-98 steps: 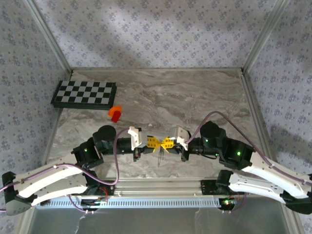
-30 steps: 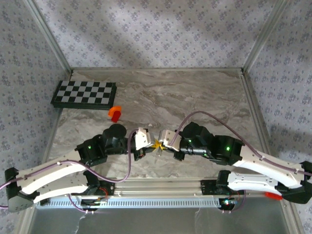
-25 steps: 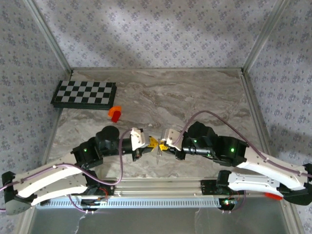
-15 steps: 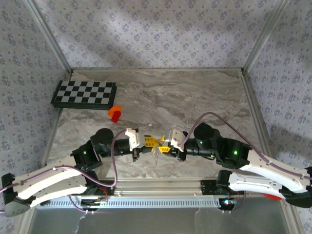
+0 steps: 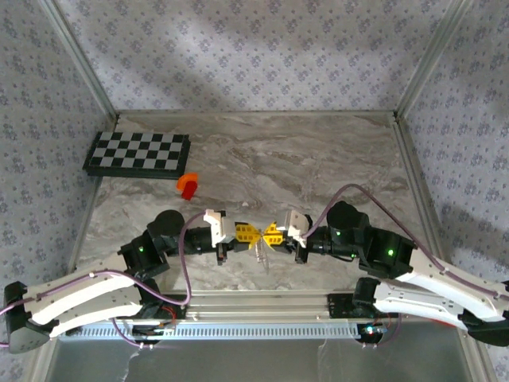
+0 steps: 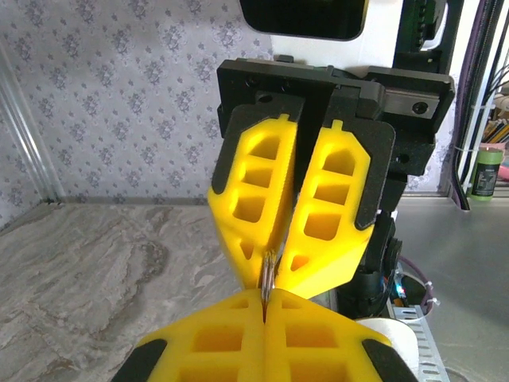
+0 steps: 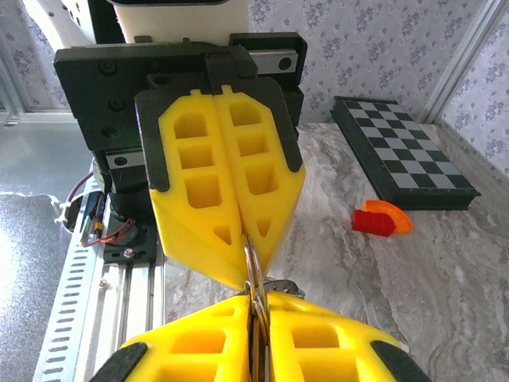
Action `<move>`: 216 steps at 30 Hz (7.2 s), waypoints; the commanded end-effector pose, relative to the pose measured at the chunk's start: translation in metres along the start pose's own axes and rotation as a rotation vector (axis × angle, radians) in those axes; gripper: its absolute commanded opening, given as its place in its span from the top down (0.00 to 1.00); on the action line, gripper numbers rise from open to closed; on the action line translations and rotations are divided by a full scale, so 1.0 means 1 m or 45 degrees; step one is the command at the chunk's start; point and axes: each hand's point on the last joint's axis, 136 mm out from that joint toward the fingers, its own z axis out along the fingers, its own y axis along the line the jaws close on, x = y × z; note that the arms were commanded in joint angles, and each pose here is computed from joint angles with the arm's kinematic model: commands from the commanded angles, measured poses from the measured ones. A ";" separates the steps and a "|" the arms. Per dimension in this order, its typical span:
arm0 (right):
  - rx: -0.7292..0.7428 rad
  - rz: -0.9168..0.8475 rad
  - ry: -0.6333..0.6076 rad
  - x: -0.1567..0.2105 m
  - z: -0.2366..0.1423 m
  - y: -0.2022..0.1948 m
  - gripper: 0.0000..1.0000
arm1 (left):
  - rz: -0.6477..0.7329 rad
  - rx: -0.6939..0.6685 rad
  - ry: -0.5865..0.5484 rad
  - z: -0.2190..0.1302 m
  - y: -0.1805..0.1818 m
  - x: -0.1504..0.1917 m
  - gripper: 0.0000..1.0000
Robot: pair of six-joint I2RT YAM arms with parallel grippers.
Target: Put the keys on the keyring
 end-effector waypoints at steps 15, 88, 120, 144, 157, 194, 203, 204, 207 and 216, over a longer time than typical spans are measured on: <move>-0.001 0.017 -0.073 -0.008 -0.005 0.000 1.00 | 0.018 0.045 -0.047 0.001 -0.005 -0.019 1.00; 0.055 0.052 -0.036 -0.016 -0.004 -0.013 0.80 | -0.053 0.058 -0.092 0.003 -0.006 -0.025 1.00; 0.088 0.085 -0.046 -0.001 -0.008 -0.014 0.72 | -0.026 0.067 -0.114 -0.006 -0.010 -0.040 1.00; 0.040 0.087 -0.004 0.011 -0.004 -0.007 0.99 | -0.010 0.074 -0.143 -0.007 -0.011 -0.052 1.00; 0.011 0.088 0.093 0.025 0.006 -0.003 1.00 | 0.017 0.004 -0.142 -0.010 -0.003 -0.049 1.00; -0.079 0.071 -0.190 -0.015 -0.011 0.011 0.77 | 0.000 0.106 -0.083 -0.001 -0.013 -0.038 1.00; -0.063 0.066 -0.149 -0.012 -0.009 0.008 0.87 | -0.004 0.113 -0.080 -0.001 -0.014 -0.039 1.00; -0.062 0.062 -0.152 -0.013 -0.009 0.008 0.89 | -0.004 0.114 -0.078 -0.001 -0.014 -0.038 1.00; -0.052 0.057 -0.151 -0.012 -0.010 0.007 0.99 | -0.006 0.110 -0.075 -0.001 -0.014 -0.039 1.00; 0.066 0.037 -0.038 0.001 -0.014 -0.011 1.00 | 0.064 -0.196 0.193 -0.025 0.021 -0.023 0.69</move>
